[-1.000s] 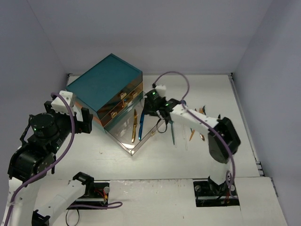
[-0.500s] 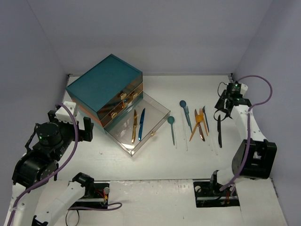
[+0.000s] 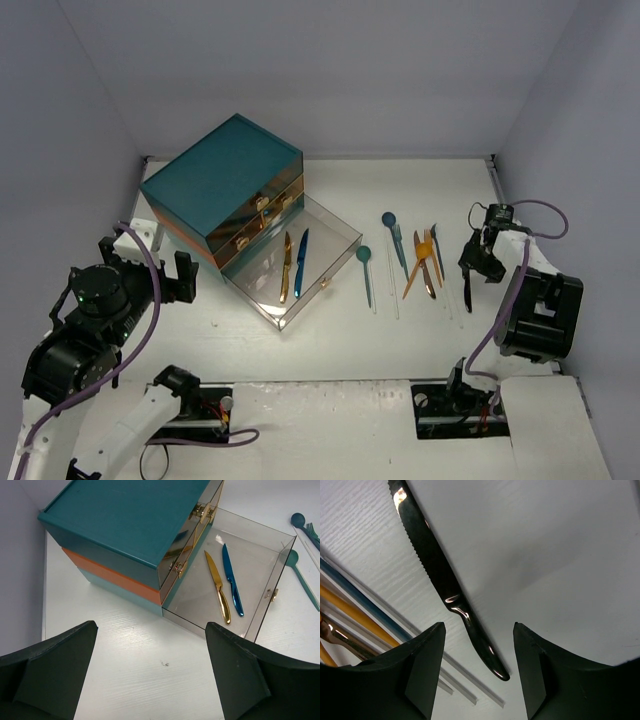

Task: Sort the eating utensils into containers

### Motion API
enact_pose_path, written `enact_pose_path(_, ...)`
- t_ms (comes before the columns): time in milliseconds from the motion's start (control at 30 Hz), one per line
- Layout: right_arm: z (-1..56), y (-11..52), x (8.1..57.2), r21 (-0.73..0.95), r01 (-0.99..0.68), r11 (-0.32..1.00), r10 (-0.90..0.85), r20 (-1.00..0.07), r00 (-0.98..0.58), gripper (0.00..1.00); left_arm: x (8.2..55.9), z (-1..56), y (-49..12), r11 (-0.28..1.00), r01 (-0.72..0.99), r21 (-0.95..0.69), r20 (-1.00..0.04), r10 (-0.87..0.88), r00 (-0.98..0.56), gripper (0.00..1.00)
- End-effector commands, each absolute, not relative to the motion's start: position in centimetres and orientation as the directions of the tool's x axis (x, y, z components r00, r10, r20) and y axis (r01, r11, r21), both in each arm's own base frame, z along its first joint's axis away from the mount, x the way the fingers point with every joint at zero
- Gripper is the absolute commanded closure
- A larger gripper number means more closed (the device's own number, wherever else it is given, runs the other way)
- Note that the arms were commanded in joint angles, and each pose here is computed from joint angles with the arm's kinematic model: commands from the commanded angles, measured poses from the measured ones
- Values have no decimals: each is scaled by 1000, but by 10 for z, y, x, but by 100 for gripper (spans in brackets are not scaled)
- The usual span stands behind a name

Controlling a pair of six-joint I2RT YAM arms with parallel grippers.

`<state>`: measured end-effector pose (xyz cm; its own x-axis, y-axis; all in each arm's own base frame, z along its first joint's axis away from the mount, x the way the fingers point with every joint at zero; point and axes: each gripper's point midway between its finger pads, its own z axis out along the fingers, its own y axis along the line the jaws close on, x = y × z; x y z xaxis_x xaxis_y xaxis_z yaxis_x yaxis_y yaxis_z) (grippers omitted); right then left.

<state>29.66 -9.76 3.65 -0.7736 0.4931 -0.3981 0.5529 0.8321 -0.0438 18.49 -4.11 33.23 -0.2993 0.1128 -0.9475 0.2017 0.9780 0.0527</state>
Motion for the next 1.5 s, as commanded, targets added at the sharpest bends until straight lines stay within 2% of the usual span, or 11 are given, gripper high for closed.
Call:
enact_pose_path(0,36,-91,293,-4,542,840,504,-364,-784,47,190,355,-45,980,199,22,-970,70,-233,12)
enact_pose_path(233,18,-92,278,-57,578,814,540,-295,-788,48,190,353,-46,977,209,34,-969,83,-232,12)
enact_pose_path(600,11,-100,270,-131,606,785,552,-296,-779,56,191,351,-47,977,211,35,-968,86,-237,12)
enact_pose_path(900,3,-85,286,-134,534,835,487,-273,-830,62,193,349,-47,978,207,36,-966,88,-244,12)
enact_pose_path(1067,0,-82,296,-109,514,851,473,-268,-839,74,193,348,-46,979,203,39,-965,90,-248,12)
enact_pose_path(1267,4,-82,310,-93,512,854,469,-290,-834,99,193,350,-45,979,198,38,-966,87,-244,13)
enact_pose_path(1467,42,-78,346,-80,479,874,409,-409,-815,100,196,354,-46,980,195,40,-965,88,-246,12)
